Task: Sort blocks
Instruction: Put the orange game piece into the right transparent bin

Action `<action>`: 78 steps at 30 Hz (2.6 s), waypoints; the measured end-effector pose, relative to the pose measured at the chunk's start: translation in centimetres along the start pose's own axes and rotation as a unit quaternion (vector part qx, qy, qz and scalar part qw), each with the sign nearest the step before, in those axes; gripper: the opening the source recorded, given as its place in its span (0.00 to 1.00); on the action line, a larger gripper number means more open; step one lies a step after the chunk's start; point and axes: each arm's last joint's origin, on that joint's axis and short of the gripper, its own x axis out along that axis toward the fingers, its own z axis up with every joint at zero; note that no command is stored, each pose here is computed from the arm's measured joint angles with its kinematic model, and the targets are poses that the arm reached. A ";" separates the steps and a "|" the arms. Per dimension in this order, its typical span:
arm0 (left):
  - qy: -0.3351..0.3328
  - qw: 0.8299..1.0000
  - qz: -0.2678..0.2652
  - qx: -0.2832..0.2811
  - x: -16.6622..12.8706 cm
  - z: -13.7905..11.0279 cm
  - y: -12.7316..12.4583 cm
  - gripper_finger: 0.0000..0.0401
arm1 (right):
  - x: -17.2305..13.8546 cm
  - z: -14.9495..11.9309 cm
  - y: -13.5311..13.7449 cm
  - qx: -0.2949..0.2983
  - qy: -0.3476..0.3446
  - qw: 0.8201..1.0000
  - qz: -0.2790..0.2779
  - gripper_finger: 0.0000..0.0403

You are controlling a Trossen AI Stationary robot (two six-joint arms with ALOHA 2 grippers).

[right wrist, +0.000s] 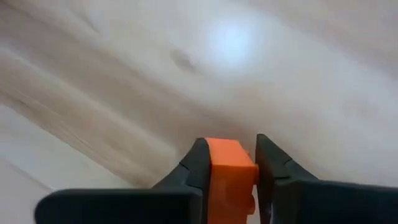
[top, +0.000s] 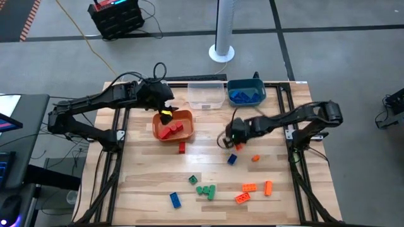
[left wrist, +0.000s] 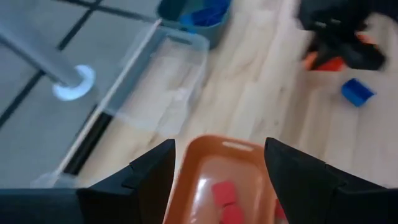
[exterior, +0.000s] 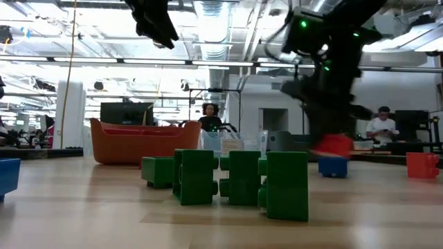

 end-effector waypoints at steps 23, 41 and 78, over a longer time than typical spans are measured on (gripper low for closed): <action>0.011 0.986 -0.013 -0.165 1.6 -5.3 -4.4 0.60 | -1.7 24.2 -2.2 -0.116 -0.188 0.974 0.054 0.22; 0.028 0.976 0.008 -0.216 -0.4 -7.0 -7.1 0.60 | 5.6 25.6 0.4 -0.255 -0.066 0.965 0.000 0.36; 0.066 0.993 -0.069 -0.069 -0.5 -7.3 -7.9 0.60 | -7.0 -3.7 0.6 -0.440 0.164 0.882 0.047 0.58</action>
